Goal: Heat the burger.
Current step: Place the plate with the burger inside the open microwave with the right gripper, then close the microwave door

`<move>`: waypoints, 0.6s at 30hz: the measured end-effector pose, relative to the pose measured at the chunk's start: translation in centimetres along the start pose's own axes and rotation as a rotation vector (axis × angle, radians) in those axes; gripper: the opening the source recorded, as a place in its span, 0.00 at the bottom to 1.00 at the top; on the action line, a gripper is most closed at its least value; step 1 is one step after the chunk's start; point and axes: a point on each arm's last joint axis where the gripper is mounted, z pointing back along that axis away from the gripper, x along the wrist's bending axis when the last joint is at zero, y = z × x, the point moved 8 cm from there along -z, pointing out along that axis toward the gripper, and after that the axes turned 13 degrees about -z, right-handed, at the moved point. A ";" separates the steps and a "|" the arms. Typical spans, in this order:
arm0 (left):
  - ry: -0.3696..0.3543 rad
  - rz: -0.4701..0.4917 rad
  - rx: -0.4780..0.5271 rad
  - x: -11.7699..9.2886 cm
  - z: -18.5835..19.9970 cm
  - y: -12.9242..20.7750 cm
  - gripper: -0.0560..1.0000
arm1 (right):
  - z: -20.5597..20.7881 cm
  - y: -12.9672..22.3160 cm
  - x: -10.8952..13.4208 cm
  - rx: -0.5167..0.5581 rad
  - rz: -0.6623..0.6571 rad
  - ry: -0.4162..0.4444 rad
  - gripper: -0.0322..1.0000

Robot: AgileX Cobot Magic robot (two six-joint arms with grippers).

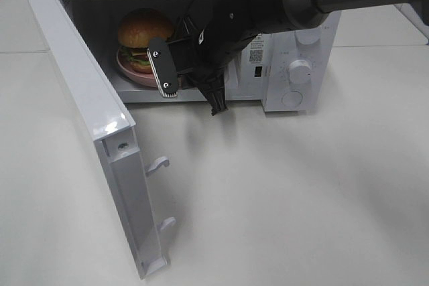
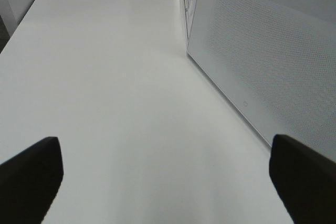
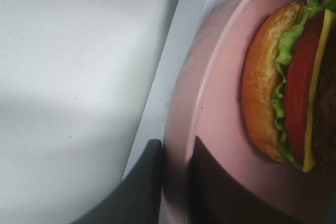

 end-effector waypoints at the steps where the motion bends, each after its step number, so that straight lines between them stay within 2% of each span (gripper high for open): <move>1: 0.000 0.000 0.000 0.0 0.0 0.0 0.99 | 0.0 -0.1 -0.2 -0.004 -0.012 0.010 0.12; 6: 0.000 0.000 0.000 0.0 0.0 0.0 0.99 | 0.1 -0.3 -0.8 -0.016 -0.046 0.043 0.18; 7: 0.000 0.000 0.000 0.0 0.0 0.0 0.99 | 0.2 -0.3 -1.0 -0.018 -0.052 0.049 0.22; 8: 0.000 0.000 0.000 0.0 0.0 0.0 0.99 | 0.2 -0.3 -1.0 -0.018 -0.052 0.049 0.22; 9: 0.000 0.000 0.001 0.0 0.0 0.0 0.99 | 0.2 -0.4 -1.1 -0.019 -0.064 0.052 0.28; 10: 0.000 0.000 0.001 0.0 0.0 0.0 0.99 | 0.2 -0.4 -1.1 -0.019 -0.064 0.052 0.28; 12: 0.000 0.000 0.001 0.0 0.0 0.0 0.99 | 0.3 -0.4 -1.2 -0.021 -0.081 0.056 0.38; 18: 0.000 0.000 0.001 0.0 0.0 0.0 0.99 | 0.3 -0.4 -1.2 -0.022 -0.110 0.056 0.47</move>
